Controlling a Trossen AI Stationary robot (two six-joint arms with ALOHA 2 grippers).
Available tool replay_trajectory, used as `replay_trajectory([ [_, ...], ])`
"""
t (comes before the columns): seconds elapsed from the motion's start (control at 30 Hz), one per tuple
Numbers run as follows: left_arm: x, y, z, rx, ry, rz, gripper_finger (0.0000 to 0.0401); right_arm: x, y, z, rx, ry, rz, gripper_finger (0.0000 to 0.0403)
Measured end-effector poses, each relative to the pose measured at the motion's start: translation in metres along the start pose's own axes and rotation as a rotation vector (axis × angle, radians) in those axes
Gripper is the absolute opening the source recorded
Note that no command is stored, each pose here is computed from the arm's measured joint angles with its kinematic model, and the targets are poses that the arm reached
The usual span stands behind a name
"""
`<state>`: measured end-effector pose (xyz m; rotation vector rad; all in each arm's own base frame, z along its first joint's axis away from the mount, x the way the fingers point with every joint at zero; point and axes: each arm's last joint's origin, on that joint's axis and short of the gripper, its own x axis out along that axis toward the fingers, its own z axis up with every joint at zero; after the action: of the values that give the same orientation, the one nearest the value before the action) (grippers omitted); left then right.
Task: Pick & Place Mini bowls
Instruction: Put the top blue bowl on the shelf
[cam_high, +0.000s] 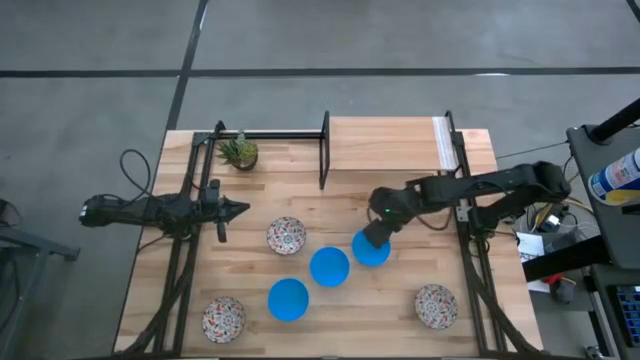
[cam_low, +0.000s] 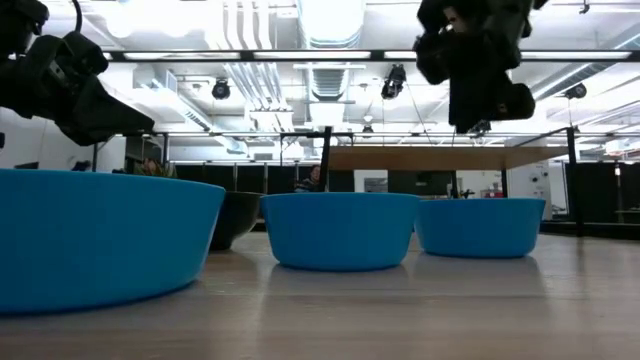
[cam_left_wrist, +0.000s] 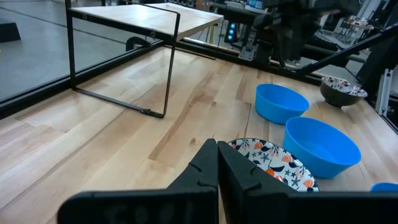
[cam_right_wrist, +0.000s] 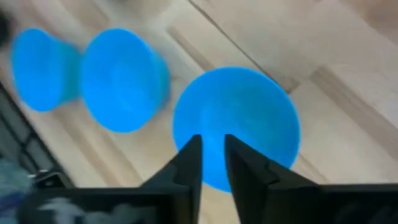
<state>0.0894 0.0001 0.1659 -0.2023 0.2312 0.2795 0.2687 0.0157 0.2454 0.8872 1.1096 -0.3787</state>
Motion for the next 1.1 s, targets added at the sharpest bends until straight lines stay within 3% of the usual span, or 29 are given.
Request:
replay_trajectory([
  [0.23, 0.000, 0.000, 0.000, 0.000, 0.000, 0.000, 0.0000, 0.013, -0.003, 0.004, -0.027, 0.084, -0.256, 0.0153],
  [0.5, 0.000, 0.000, 0.000, 0.000, 0.000, 0.000, 0.0000, 0.037, -0.014, 0.000, -0.059, 0.148, -0.350, 0.0156],
  [1.1, 0.000, 0.000, 0.000, 0.000, 0.000, 0.000, 0.0000, 0.058, -0.025, -0.004, -0.054, 0.106, -0.308, 0.0122],
])
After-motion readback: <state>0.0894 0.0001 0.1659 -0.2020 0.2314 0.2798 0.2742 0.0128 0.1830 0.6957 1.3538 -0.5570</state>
